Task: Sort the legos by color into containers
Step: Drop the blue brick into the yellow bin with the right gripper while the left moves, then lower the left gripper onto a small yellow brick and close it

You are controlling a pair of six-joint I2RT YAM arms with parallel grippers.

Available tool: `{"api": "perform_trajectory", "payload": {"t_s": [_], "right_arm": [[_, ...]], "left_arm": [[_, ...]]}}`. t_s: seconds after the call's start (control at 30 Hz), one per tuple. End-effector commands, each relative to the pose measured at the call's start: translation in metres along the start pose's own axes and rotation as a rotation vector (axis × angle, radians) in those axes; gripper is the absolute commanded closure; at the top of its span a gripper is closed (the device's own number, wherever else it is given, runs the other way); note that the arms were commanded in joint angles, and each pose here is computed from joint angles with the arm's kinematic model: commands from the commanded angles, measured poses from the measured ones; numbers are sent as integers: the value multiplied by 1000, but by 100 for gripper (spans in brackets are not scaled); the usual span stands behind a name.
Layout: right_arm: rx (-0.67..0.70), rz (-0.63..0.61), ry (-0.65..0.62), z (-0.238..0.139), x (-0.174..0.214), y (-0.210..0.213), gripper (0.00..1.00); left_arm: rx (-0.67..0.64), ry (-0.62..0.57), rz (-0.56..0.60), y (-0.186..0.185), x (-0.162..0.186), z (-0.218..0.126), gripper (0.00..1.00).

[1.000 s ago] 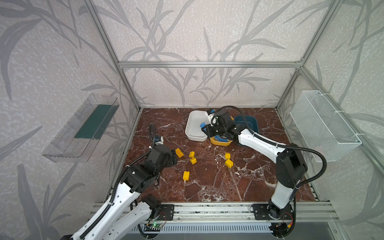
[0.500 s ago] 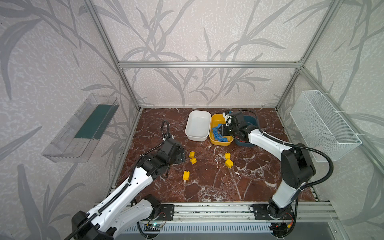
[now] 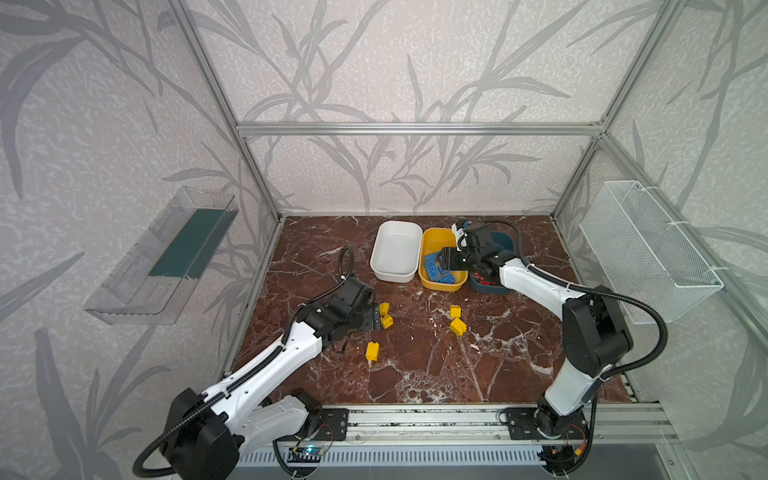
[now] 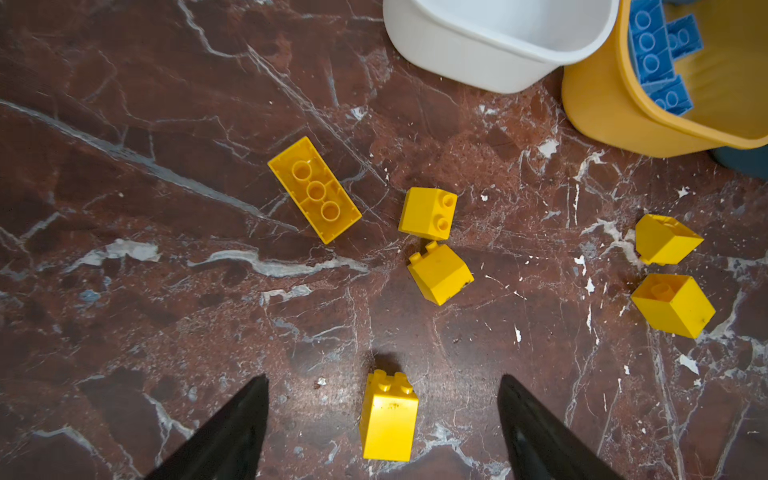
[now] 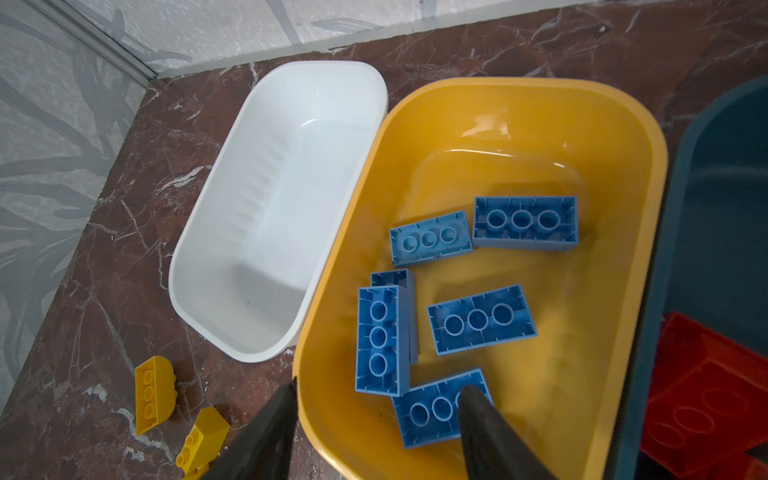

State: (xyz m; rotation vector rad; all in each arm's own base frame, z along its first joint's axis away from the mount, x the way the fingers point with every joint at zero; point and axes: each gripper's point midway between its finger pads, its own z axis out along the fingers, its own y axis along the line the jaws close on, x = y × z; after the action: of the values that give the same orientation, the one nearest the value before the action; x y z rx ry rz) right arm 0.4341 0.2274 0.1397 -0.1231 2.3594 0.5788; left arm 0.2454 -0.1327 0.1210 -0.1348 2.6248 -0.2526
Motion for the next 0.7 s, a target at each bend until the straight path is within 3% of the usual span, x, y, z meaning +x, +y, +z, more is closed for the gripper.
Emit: {"api": "perform_trajectory", "payload": {"t_s": [0.0,0.27,0.67], "right_arm": [[-9,-5,-60,-21,-7,2,36],[2,10,-95,-48,18,-9,35],[14,-8,-116,-81,44,-18,35]], "left_arm": [[42,34,3,-10,5,12,17],[67,107,31,-30,18,43,21],[-25,165,87,-54,29,85,19]]}}
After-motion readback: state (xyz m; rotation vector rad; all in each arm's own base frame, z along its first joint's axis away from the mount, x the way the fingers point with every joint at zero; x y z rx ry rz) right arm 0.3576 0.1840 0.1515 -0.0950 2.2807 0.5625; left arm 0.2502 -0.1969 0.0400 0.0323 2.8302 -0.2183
